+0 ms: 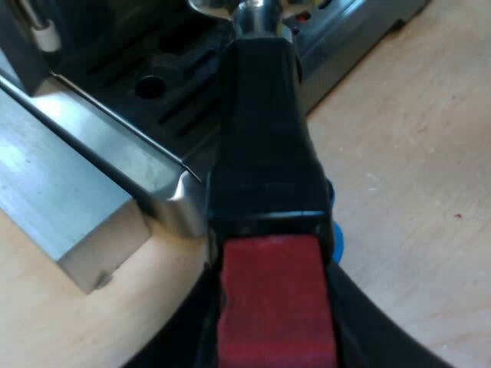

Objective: Put the handle in the coffee machine

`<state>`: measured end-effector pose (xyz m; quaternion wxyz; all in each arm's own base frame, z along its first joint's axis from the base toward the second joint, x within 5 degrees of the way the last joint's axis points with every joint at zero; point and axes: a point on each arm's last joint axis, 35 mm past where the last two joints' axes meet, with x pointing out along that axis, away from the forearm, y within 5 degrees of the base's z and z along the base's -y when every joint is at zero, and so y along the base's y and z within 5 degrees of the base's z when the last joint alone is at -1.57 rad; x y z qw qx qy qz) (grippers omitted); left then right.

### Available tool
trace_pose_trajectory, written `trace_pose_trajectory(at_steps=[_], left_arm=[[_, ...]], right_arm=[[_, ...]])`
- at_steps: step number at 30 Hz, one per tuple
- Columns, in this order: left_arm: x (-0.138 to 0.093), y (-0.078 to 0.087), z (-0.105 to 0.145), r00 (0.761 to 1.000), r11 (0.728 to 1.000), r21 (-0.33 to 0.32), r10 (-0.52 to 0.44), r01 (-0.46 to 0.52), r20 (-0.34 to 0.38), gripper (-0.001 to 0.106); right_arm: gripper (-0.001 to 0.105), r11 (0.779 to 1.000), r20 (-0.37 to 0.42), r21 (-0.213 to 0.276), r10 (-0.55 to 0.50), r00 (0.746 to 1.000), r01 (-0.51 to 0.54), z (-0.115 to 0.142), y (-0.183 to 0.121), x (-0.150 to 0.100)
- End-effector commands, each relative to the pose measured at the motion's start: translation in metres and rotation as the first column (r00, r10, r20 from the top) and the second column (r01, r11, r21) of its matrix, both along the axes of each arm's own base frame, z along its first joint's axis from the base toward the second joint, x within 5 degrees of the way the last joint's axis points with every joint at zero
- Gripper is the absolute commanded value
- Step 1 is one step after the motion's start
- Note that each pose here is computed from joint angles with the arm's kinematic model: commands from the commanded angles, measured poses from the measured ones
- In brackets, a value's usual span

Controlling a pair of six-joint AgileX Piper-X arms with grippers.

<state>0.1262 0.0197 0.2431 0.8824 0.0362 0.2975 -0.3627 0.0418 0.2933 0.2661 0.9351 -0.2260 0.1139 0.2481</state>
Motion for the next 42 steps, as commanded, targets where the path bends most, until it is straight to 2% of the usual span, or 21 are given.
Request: trace_pose_trajectory(at_steps=[1, 5, 9, 14, 18, 25, 28, 32, 37, 42], left_arm=[[0.007, 0.001, 0.004, 0.997, 0.997, -0.040, -0.056, 0.058, 0.060, 0.000], [0.014, 0.004, -0.003, 0.996, 0.996, -0.040, -0.077, 0.079, 0.046, 0.000], [0.021, 0.006, -0.006, 0.995, 0.995, -0.046, -0.087, 0.089, 0.058, 0.000], [0.025, 0.007, -0.010, 0.993, 0.992, -0.075, -0.101, 0.105, 0.054, 0.000], [0.032, 0.009, -0.013, 0.992, 0.991, -0.077, -0.108, 0.113, 0.067, 0.000], [0.039, 0.012, -0.018, 0.991, 0.991, -0.072, -0.109, 0.114, 0.076, 0.000], [0.042, 0.013, -0.018, 0.990, 0.991, -0.064, -0.110, 0.116, 0.094, 0.000], [0.046, 0.015, -0.017, 0.990, 0.991, -0.068, -0.106, 0.113, 0.098, 0.000], [0.061, 0.019, -0.015, 0.989, 0.985, -0.116, -0.121, 0.130, 0.088, 0.000], [0.075, 0.025, -0.015, 0.987, 0.984, -0.110, -0.134, 0.143, 0.087, 0.000]], right_arm=[[0.095, 0.998, 0.054, 0.023, -0.063, 0.997, 0.062, -0.004, 0.007, 0.002], [0.095, 0.995, 0.077, 0.041, -0.094, 0.993, 0.091, -0.018, 0.021, 0.003], [0.095, 0.995, 0.104, 0.030, -0.096, 0.990, 0.093, -0.029, 0.031, 0.004], [0.095, 0.988, 0.155, 0.056, -0.151, 0.976, 0.143, -0.038, 0.041, 0.006], [0.095, 0.982, 0.152, 0.087, -0.180, 0.972, 0.168, -0.049, 0.048, 0.014], [0.095, 0.963, 0.142, 0.166, -0.235, 0.962, 0.211, -0.045, 0.049, 0.030], [0.095, 0.948, 0.132, 0.213, -0.267, 0.955, 0.236, -0.042, 0.049, 0.042], [0.095, 0.949, 0.114, 0.224, -0.251, 0.961, 0.222, -0.044, 0.049, 0.054], [0.095, 0.948, 0.102, 0.239, -0.239, 0.966, 0.210, -0.049, 0.050, 0.066], [0.095, 0.949, 0.100, 0.237, -0.238, 0.966, 0.209, -0.053, 0.051, 0.069]])
